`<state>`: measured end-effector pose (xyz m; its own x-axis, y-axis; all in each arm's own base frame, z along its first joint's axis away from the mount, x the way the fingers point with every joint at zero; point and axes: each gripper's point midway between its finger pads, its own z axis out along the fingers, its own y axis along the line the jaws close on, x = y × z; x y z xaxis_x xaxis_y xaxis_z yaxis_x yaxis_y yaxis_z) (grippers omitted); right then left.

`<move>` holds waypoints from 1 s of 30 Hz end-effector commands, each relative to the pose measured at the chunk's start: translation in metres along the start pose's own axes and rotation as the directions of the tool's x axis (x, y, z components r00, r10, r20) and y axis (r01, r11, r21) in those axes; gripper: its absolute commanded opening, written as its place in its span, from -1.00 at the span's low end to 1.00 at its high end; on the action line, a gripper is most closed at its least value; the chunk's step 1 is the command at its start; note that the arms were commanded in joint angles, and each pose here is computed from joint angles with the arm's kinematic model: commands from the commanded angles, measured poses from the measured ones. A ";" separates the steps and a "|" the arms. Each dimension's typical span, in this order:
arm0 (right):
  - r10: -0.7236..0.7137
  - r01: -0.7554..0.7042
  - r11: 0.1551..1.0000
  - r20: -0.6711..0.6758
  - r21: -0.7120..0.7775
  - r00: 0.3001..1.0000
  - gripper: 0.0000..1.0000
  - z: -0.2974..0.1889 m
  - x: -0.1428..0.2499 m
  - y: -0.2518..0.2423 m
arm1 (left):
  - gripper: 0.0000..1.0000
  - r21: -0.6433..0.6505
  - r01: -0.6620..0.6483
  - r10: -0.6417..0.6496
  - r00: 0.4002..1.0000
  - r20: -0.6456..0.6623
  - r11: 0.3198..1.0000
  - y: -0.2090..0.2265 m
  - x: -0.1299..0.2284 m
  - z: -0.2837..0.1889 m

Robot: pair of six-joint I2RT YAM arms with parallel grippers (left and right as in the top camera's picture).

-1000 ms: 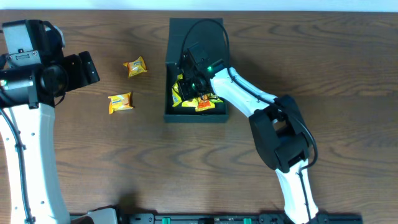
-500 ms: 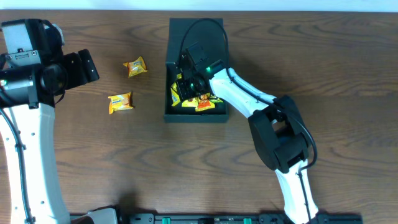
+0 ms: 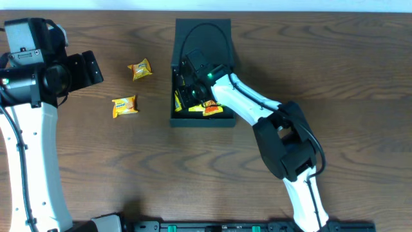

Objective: Pack container
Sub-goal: 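Push the packets down inside the box with the right gripper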

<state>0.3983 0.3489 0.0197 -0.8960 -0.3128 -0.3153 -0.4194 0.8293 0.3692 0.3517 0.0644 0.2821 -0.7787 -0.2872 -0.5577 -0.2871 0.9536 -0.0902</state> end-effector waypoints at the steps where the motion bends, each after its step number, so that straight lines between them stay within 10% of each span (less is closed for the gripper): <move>1: 0.015 -0.015 1.000 0.015 0.015 1.000 -0.97 -0.001 -0.005 -0.004 | 0.91 -0.003 -0.019 0.019 1.000 -0.013 1.000 0.001 0.002 0.004; 30: -0.066 0.047 0.987 0.121 0.156 0.990 -0.98 -0.065 -0.060 -0.001 | 0.91 0.056 -0.044 0.046 0.999 -0.029 0.997 -0.009 0.004 0.007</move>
<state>0.4242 0.3303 0.0508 -0.8881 -0.2968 -0.3510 -0.3875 0.8940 0.2247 0.3519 0.0604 0.2815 -0.7885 -0.2667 -0.5543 -0.2573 0.9615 -0.0967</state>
